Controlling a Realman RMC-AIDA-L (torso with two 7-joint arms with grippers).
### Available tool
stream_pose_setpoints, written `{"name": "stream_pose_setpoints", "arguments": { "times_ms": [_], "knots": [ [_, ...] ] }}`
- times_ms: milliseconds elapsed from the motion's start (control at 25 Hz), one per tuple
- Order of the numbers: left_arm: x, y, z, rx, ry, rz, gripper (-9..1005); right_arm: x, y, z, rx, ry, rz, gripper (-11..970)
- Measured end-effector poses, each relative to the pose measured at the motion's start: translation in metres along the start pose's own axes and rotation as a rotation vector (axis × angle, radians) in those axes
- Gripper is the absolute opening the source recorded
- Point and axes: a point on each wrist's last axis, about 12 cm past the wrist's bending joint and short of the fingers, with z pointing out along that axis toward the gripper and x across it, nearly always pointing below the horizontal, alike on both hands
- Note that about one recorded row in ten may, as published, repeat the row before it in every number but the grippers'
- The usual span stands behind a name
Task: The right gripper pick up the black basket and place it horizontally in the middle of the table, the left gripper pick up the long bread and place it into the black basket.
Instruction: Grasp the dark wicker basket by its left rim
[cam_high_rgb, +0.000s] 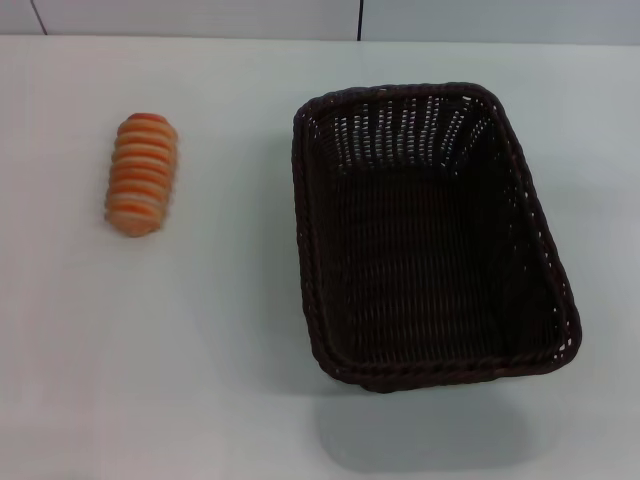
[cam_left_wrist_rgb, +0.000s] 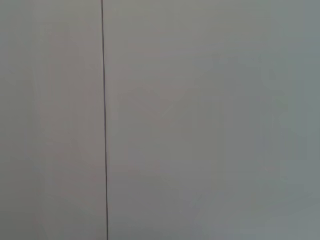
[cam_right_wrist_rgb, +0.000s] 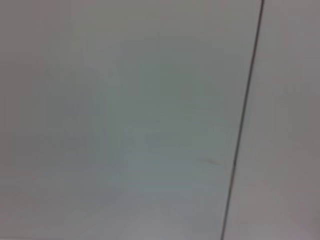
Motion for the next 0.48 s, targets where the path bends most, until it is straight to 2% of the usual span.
{"name": "stream_pose_setpoints", "arguments": {
  "times_ms": [120,200,480],
  "knots": [
    [0.000,0.001,0.000,-0.002,-0.001,0.003,819,-0.007,-0.006,0.004,0.018,0.049,-0.024,817],
    [-0.001,0.001,0.000,-0.004,-0.002,0.003,819,-0.012,-0.005,0.008,0.014,0.085,-0.046,817],
    [-0.001,0.000,0.002,-0.002,-0.004,0.003,820,-0.043,0.024,0.028,-0.033,0.201,-0.175,817]
  ]
}}
